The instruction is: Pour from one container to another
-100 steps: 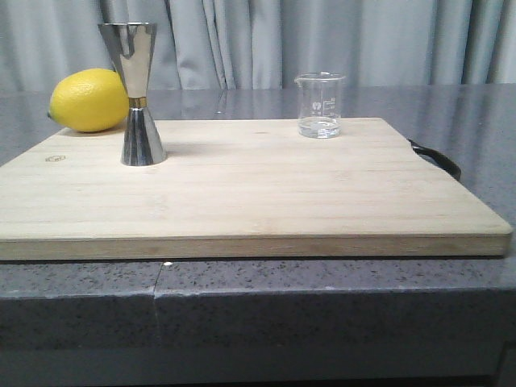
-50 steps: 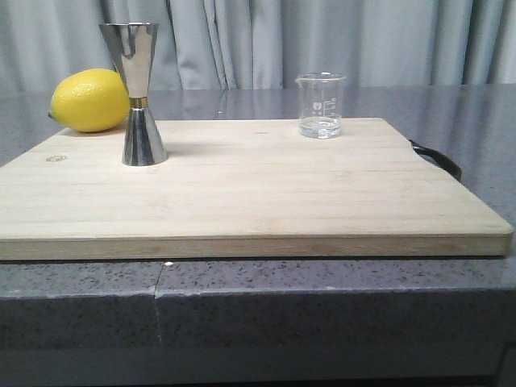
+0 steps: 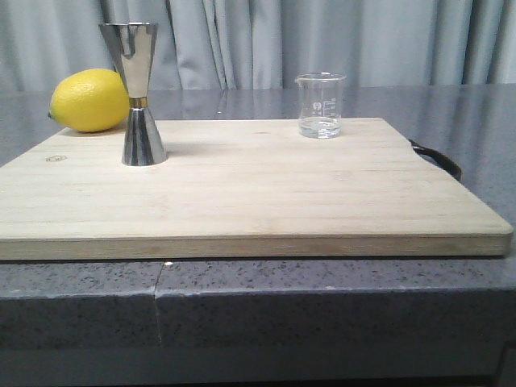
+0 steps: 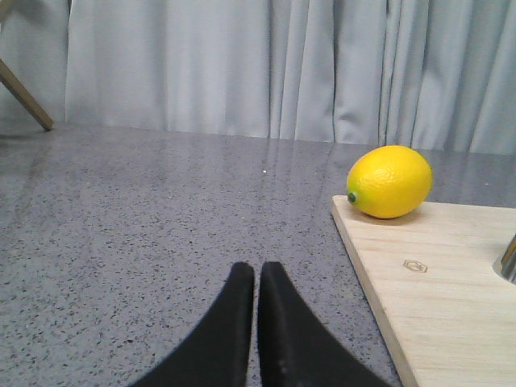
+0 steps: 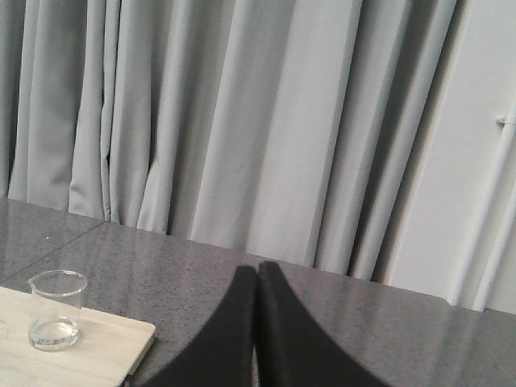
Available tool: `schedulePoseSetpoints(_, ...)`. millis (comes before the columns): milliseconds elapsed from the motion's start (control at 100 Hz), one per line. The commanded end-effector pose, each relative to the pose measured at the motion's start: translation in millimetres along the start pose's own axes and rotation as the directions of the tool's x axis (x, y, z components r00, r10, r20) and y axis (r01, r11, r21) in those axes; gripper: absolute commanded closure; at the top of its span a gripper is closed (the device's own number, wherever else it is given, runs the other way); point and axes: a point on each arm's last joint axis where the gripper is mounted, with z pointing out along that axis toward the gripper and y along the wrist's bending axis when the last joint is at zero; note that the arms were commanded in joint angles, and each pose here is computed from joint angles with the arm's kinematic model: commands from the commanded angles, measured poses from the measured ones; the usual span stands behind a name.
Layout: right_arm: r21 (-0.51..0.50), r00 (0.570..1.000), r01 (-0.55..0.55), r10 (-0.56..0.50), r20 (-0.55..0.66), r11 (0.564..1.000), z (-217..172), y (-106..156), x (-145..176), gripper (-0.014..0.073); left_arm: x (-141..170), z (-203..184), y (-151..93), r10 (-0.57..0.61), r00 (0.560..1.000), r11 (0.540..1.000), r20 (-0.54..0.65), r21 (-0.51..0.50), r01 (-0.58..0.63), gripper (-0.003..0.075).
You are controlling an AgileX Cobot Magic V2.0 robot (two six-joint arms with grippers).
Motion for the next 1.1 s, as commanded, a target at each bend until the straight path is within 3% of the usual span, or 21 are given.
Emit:
schedulePoseSetpoints(0,-0.017,0.999,0.005,-0.004,0.045,1.0,1,0,-10,0.067,4,-1,0,-0.007,0.998,1.0,0.058,0.015,0.006,0.074)
schedulePoseSetpoints(450,-0.015,0.999,0.003,-0.003,0.034,1.0,1,0,-8,0.067,4,-1,0,-0.007,0.998,1.0,0.058,0.015,0.006,0.074)
schedulePoseSetpoints(490,-0.016,0.999,-0.043,0.044,0.026,0.999,1,0,-7,0.067,4,-1,0,-0.007,0.998,1.0,0.058,0.015,0.006,0.074)
schedulePoseSetpoints(570,0.027,0.988,-0.144,0.145,-0.058,0.989,1,-3,1,0.067,4,-1,0,-0.007,0.998,1.0,0.058,0.015,0.006,0.074)
schedulePoseSetpoints(670,-0.007,0.975,-0.119,0.116,-0.187,0.993,-3,1,15,0.067,4,-1,0,-0.007,0.998,1.0,0.058,0.015,0.006,0.074)
schedulePoseSetpoints(920,-0.009,0.986,-0.168,0.168,-0.008,0.986,-17,10,38,0.067,4,-1,0,-0.007,0.998,1.0,0.058,0.015,0.006,0.074)
schedulePoseSetpoints(1090,0.067,0.963,-0.263,0.266,-0.05,0.963,-22,13,68,0.067,4,-1,0,-0.007,0.998,1.0,0.058,0.015,0.006,0.074)
